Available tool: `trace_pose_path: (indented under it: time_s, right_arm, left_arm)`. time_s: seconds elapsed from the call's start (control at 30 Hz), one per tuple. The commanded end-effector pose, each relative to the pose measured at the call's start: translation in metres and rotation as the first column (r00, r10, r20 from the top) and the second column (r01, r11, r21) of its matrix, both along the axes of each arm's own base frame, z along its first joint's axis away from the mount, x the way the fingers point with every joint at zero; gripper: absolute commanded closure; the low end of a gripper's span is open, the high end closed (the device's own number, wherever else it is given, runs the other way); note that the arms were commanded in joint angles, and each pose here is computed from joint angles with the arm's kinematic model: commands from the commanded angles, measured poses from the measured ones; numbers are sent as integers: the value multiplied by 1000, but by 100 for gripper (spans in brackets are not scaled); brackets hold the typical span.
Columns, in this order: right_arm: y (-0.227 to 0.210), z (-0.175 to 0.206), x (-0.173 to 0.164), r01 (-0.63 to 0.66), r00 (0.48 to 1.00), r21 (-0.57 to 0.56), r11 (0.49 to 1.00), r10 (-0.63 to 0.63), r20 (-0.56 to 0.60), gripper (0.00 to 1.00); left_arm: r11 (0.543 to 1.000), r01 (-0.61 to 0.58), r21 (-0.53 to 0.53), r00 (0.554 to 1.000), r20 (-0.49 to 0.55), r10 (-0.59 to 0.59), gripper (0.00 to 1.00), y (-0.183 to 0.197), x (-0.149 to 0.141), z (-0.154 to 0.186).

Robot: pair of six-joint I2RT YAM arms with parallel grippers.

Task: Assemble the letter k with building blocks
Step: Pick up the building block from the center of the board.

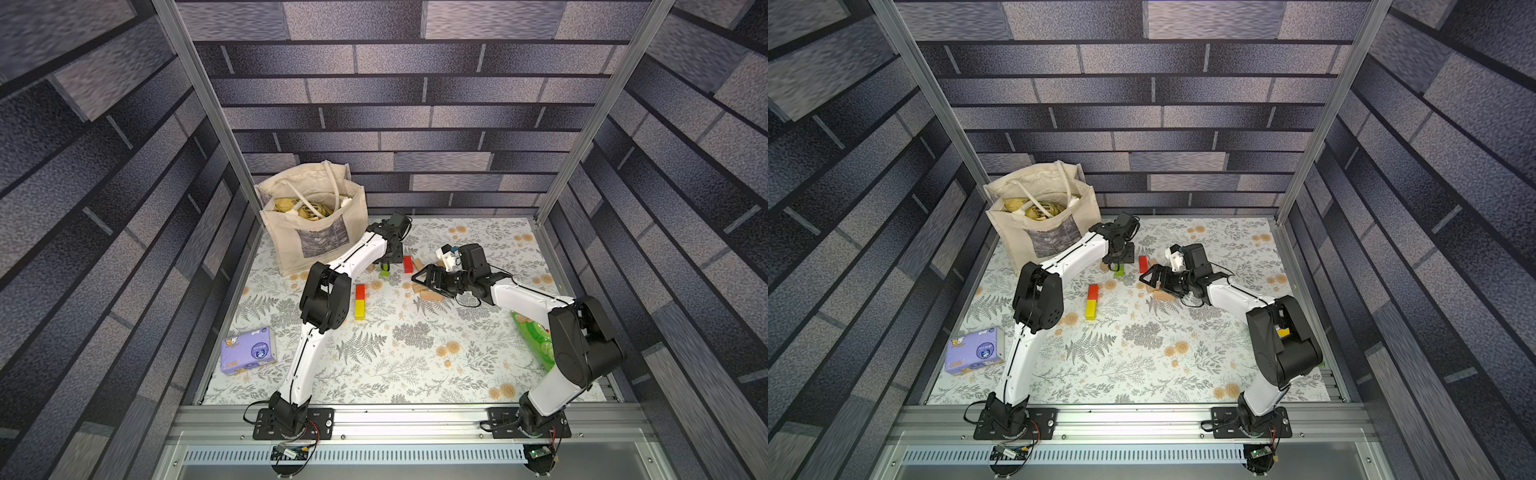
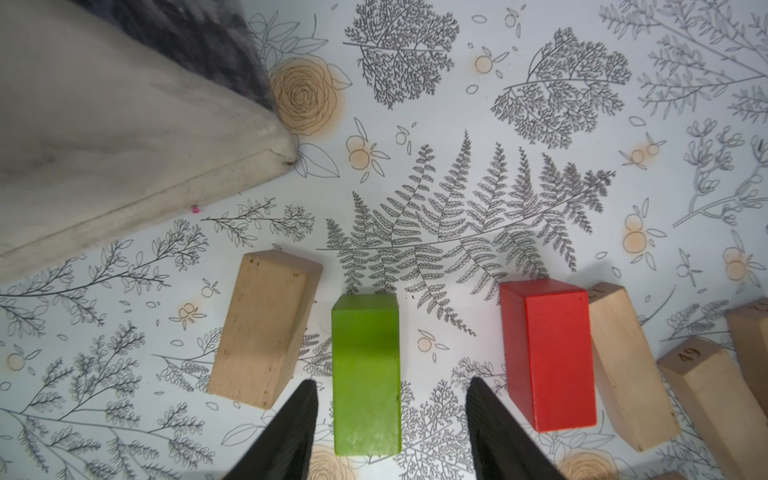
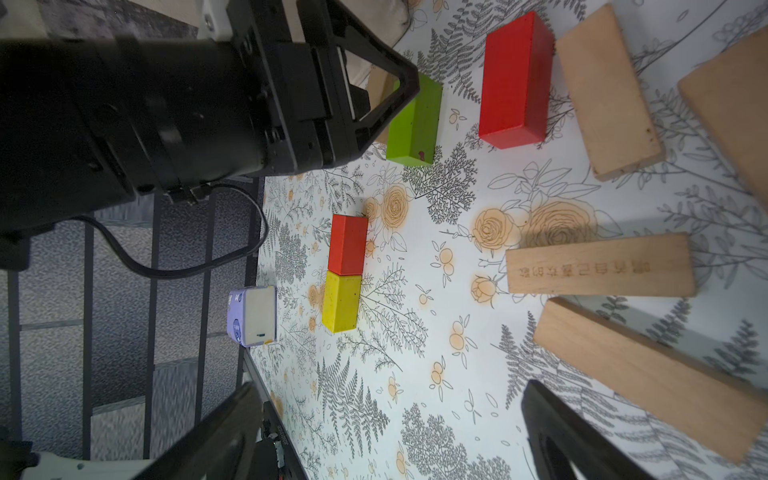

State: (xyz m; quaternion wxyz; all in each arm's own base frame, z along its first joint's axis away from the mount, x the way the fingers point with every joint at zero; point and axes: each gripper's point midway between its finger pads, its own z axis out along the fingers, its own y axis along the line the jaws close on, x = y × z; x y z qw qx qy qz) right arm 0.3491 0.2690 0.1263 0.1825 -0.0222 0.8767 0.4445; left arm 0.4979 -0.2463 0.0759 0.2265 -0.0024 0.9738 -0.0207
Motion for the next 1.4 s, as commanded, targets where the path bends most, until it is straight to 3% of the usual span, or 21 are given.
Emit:
trace_pose_path:
  time_s: [0.0,0.8,1.37]
  right_arm:
    - [-1,-10,-2,-12,1000,8,1000,12,-22,0]
    - [-6,-16,-2,-3,999,2,1000,3,-32,0]
    - [-6,-19,-3,-2,999,3,1000,2,-42,0]
  left_arm:
    - [999,-33,10,999,-30,33,43,8,-7,-5]
    - [999,-46,14,995,-87,47,47,12,-4,-37]
    - [998,-46,47,996,-75,50,61,15,0,-35]
